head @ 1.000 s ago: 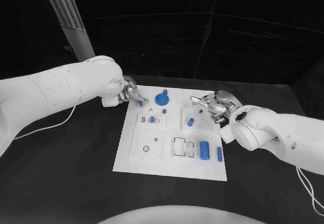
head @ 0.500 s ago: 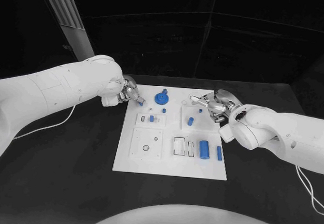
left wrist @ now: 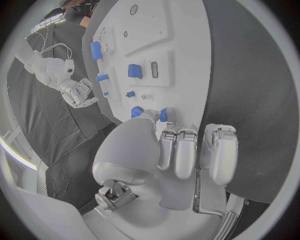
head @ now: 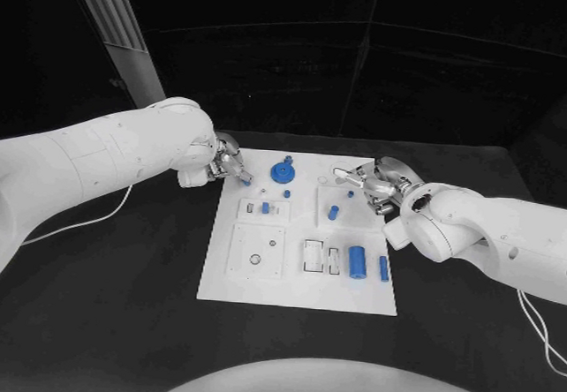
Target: Assemble the parts on the task board
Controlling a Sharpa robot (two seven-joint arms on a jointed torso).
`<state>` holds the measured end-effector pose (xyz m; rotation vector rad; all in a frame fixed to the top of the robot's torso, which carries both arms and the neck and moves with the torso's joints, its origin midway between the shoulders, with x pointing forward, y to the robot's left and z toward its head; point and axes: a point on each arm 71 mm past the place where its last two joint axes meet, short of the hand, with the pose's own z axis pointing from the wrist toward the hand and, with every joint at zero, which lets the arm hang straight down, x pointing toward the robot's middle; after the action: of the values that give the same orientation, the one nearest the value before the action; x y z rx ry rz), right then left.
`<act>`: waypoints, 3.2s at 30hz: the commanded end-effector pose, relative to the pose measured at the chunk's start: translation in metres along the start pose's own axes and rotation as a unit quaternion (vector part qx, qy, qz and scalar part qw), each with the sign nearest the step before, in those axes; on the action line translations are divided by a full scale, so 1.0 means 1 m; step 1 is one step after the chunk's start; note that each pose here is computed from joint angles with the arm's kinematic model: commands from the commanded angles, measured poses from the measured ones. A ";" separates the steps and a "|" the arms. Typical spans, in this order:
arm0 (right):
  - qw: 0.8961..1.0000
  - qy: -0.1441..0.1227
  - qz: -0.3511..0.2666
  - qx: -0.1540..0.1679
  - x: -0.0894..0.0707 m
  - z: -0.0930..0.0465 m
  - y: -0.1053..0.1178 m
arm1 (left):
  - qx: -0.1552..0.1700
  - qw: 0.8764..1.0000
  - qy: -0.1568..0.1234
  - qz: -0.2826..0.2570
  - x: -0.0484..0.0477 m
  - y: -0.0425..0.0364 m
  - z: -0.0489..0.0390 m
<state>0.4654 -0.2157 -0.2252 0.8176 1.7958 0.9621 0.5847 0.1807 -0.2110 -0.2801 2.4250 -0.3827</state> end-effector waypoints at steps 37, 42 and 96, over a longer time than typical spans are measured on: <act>1.000 -0.011 -0.003 -0.005 -0.004 -0.001 0.000 | 0.036 0.996 0.085 -0.019 0.0144 0.0225 -0.0508; 1.000 -0.011 -0.003 -0.005 -0.003 -0.001 0.001 | 0.027 0.995 0.099 -0.010 0.0198 0.0213 -0.0521; 1.000 -0.013 -0.009 -0.015 -0.002 0.000 0.003 | 0.005 0.997 0.043 0.057 0.0314 -0.0078 -0.0336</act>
<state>0.4660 -0.2175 -0.2234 0.7991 1.7683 0.9545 0.5389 0.1720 -0.2028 -0.1348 2.5254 -0.3521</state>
